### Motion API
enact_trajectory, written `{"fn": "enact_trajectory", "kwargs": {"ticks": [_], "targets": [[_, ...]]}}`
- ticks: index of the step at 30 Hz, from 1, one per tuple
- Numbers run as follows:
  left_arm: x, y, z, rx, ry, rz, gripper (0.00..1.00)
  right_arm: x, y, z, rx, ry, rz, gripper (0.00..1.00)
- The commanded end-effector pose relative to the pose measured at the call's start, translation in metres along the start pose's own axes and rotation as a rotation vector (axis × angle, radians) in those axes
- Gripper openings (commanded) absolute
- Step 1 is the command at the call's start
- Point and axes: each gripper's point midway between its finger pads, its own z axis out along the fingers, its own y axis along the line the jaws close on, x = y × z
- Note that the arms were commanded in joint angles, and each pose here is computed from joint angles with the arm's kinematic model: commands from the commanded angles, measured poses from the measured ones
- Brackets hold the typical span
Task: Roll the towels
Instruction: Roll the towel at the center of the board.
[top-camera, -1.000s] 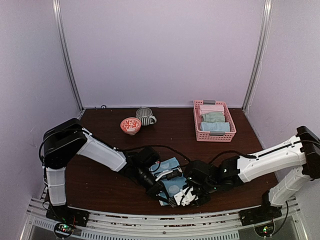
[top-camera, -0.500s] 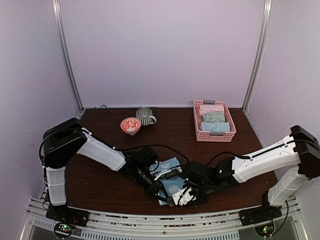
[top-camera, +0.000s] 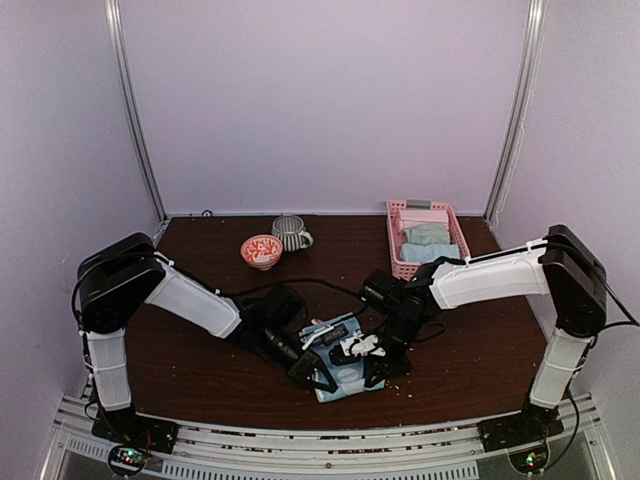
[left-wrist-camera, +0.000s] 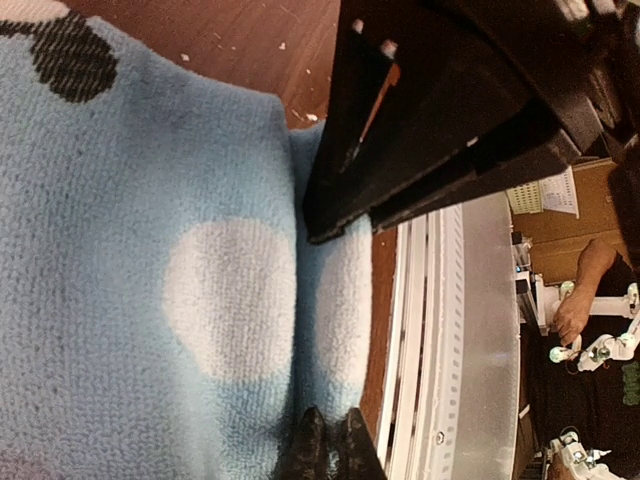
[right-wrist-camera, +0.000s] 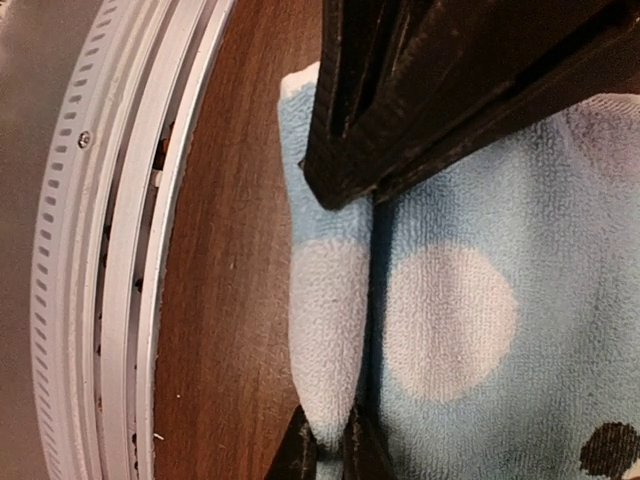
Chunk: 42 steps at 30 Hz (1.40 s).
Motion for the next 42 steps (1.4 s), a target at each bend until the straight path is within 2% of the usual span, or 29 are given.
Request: {"fn": "enact_trajectory", "kwargs": {"ticks": [1,5,12,15,20,22,24,27,29,33,37,39,42], "targets": [[0.010,0.004,-0.007,0.025,0.010,-0.092,0.00,0.035,0.035,0.001,-0.257,0.085,0.141,0.01],[0.014,0.004,-0.007,0.042,0.005,-0.125,0.00,0.040,0.030,0.004,-0.328,0.078,0.210,0.00],[0.001,-0.009,-0.022,0.108,-0.129,-0.162,0.00,0.045,0.020,0.004,-0.483,0.064,0.322,0.00],[0.003,-0.008,-0.028,0.044,-0.139,-0.125,0.07,0.047,0.016,0.006,-0.536,0.080,0.374,0.00],[-0.003,-0.015,-0.056,-0.138,-0.228,0.004,0.24,0.042,0.004,0.008,-0.559,0.109,0.461,0.00],[-0.011,-0.022,-0.069,-0.256,-0.260,0.114,0.28,0.037,-0.003,0.006,-0.537,0.112,0.480,0.00],[-0.025,-0.035,-0.085,-0.422,-0.305,0.288,0.33,0.033,-0.011,0.004,-0.508,0.121,0.497,0.00],[-0.040,-0.052,-0.085,-0.612,-0.273,0.484,0.41,0.028,-0.021,0.003,-0.477,0.126,0.526,0.00],[-0.042,-0.054,-0.074,-0.722,-0.180,0.581,0.42,0.025,-0.026,0.003,-0.462,0.128,0.553,0.00],[-0.044,-0.052,-0.036,-0.836,0.021,0.731,0.43,0.024,-0.034,0.008,-0.441,0.134,0.599,0.00],[-0.035,-0.018,-0.010,-0.944,0.177,0.768,0.43,0.025,-0.035,0.011,-0.448,0.137,0.614,0.00],[-0.038,-0.009,-0.008,-1.012,0.188,0.784,0.44,0.026,-0.035,0.012,-0.449,0.141,0.617,0.00],[-0.033,0.002,-0.001,-1.020,0.212,0.796,0.45,0.026,-0.034,0.013,-0.455,0.137,0.619,0.00]]}}
